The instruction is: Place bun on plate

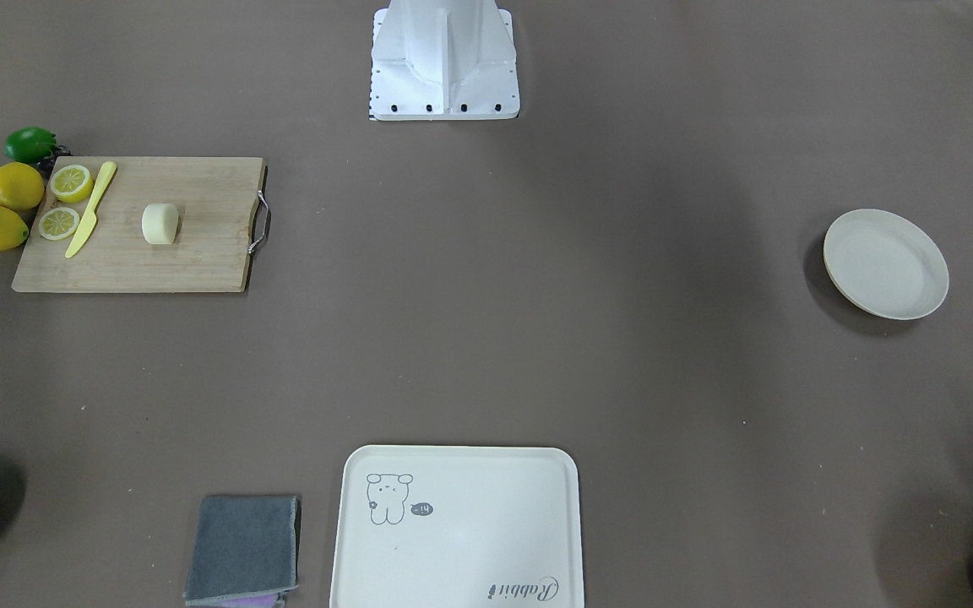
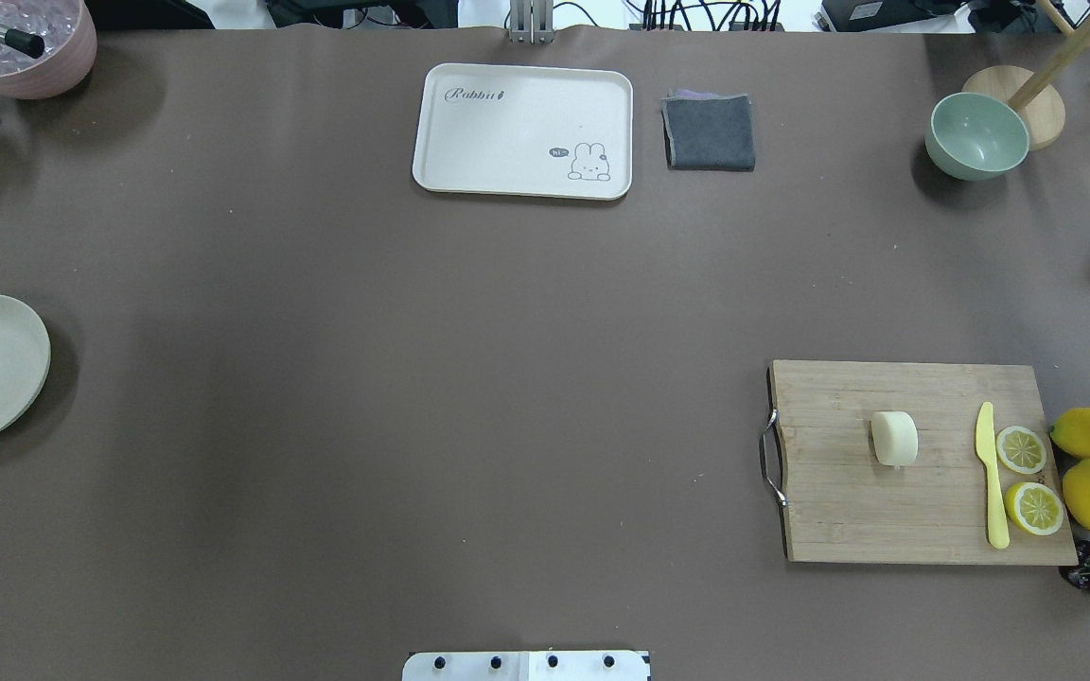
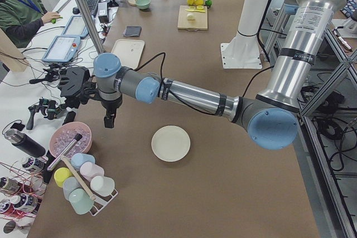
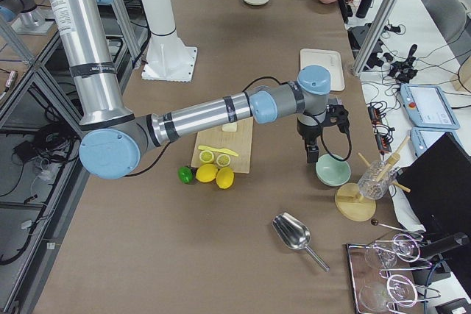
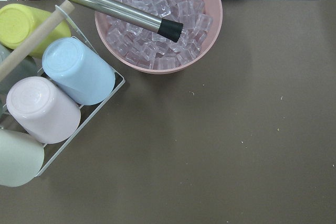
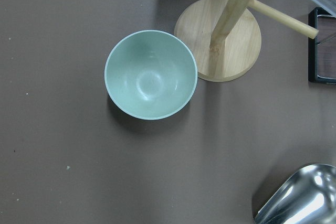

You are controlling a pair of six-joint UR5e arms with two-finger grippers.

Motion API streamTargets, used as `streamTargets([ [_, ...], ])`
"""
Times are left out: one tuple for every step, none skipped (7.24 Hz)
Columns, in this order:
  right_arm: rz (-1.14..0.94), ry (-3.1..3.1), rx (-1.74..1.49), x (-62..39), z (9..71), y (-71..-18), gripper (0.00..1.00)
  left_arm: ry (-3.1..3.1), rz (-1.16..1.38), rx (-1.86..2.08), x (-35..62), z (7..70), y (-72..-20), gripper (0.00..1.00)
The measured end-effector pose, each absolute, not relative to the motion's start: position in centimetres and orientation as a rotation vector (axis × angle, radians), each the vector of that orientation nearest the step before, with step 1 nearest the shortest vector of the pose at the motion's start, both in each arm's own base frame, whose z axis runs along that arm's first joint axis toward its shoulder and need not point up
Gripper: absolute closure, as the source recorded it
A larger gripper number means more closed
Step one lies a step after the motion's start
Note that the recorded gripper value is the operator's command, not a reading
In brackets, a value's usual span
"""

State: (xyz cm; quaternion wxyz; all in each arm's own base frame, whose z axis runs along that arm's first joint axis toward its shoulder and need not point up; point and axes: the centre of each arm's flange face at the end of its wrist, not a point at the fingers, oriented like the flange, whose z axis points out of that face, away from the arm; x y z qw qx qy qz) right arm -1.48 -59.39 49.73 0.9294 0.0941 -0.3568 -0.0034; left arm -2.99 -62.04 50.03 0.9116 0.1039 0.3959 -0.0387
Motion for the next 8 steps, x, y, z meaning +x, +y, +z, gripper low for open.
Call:
streamTargets([
  [-0.007,-0.731,0.192,-1.5,49.8,-59.2,0.0,0.822,-0.082,0.209,-3.0,49.9,-61.5,0.02],
  [-0.007,-0.732,0.192,-1.5,49.8,-59.1,0.0,0.835,-0.082,0.204,-2.9,49.3,-60.9,0.02],
  [-0.007,-0.732,0.192,-1.5,49.8,-59.1,0.0,0.842,-0.077,0.213,-2.9,48.5,-60.5,0.02],
  [-0.008,-0.731,0.193,-1.5,49.7,-59.2,0.0,0.844,-0.07,0.23,-2.9,47.5,-60.2,0.02],
  [-0.009,-0.732,0.197,-1.5,49.5,-59.3,0.0,0.843,-0.063,0.241,-2.8,47.0,-60.1,0.02],
  [-0.011,-0.733,0.201,-1.6,49.3,-59.3,0.0,0.841,-0.057,0.242,-2.7,47.1,-60.1,0.02],
  [-0.012,-0.733,0.202,-1.6,49.2,-59.4,0.0,0.84,-0.058,0.236,-2.6,47.3,-60.2,0.02],
  [-0.014,-0.733,0.206,-1.6,49.0,-59.4,0.0,0.839,-0.06,0.231,-2.5,47.5,-60.3,0.02],
])
